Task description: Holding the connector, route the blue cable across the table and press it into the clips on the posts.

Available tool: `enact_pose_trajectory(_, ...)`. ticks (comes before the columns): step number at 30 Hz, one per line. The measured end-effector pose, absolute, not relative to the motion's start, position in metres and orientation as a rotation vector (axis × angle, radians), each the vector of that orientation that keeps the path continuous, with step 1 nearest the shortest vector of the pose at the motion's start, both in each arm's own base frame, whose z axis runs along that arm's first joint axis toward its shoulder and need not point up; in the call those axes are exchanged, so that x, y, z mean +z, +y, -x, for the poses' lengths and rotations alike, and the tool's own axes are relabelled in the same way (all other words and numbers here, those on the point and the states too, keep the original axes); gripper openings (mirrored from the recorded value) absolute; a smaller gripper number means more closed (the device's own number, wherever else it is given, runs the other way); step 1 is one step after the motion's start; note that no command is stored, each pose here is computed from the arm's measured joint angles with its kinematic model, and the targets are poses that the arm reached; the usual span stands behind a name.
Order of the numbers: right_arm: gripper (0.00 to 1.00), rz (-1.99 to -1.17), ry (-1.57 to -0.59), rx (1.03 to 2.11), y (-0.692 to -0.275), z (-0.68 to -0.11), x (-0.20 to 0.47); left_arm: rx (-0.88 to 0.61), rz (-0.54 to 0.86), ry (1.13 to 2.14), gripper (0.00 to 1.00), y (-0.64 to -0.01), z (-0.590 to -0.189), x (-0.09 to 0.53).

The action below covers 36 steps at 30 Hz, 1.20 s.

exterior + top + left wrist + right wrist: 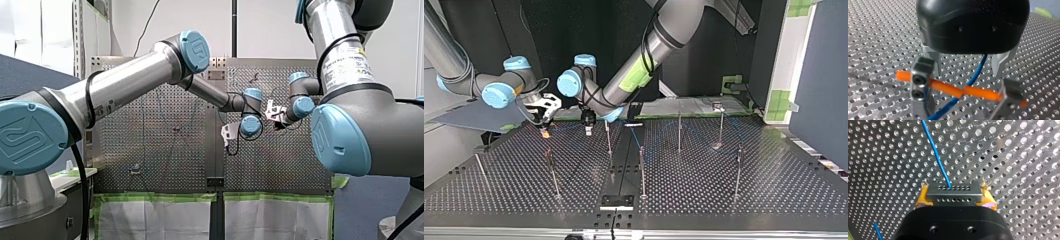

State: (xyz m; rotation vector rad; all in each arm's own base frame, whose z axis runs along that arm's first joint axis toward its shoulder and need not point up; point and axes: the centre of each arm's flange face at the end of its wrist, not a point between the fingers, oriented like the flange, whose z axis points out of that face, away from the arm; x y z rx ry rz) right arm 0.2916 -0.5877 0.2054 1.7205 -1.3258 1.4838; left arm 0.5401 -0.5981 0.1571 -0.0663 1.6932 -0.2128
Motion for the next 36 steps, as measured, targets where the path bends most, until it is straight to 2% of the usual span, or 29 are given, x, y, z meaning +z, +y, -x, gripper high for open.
enact_pose_trajectory(1,0.00,-1.721,-1.326,1.484,-0.588,-0.292,0.205,-0.213,0.068,1.693,1.00,-0.598,-0.540,0.157)
enact_pose_trajectory(2,0.00,-1.721,-1.326,1.484,-0.588,-0.292,0.205,-0.214,0.068,1.693,0.91,-0.598,-0.540,0.157)
enact_pose_trajectory(3,0.00,-1.720,-1.326,1.484,-0.588,-0.292,0.205,-0.214,0.069,1.693,0.91,-0.599,-0.539,0.157)
enact_pose_trajectory(4,0.00,-1.720,-1.326,1.484,-0.588,-0.292,0.205,-0.215,0.069,1.693,0.71,-0.599,-0.539,0.157)
enact_pose_trajectory(5,0.00,-1.720,-1.326,1.484,-0.588,-0.292,0.205,-0.216,0.069,1.693,0.58,-0.599,-0.539,0.158)
enact_pose_trajectory(6,0.00,-1.720,-1.326,1.484,-0.588,-0.292,0.205,-0.216,0.069,1.693,0.58,-0.600,-0.538,0.158)
enact_pose_trajectory(8,0.00,-1.720,-1.326,1.484,-0.588,-0.291,0.205,-0.218,0.067,1.694,0.25,-0.601,-0.537,0.158)
enact_pose_trajectory(9,0.00,-1.720,-1.326,1.484,-0.588,-0.291,0.205,-0.219,0.067,1.693,0.25,-0.601,-0.537,0.158)
enact_pose_trajectory(10,0.00,-1.720,-1.326,1.484,-0.588,-0.291,0.205,-0.220,0.066,1.693,0.00,-0.602,-0.536,0.158)
enact_pose_trajectory(26,0.00,-1.727,-1.308,1.480,-0.593,-0.293,0.217,-0.217,0.060,1.732,0.00,-0.603,-0.526,0.168)
enact_pose_trajectory(36,0.00,-1.726,-1.284,1.469,-0.590,-0.290,0.269,-0.245,0.072,1.706,0.00,-0.601,-0.516,0.228)
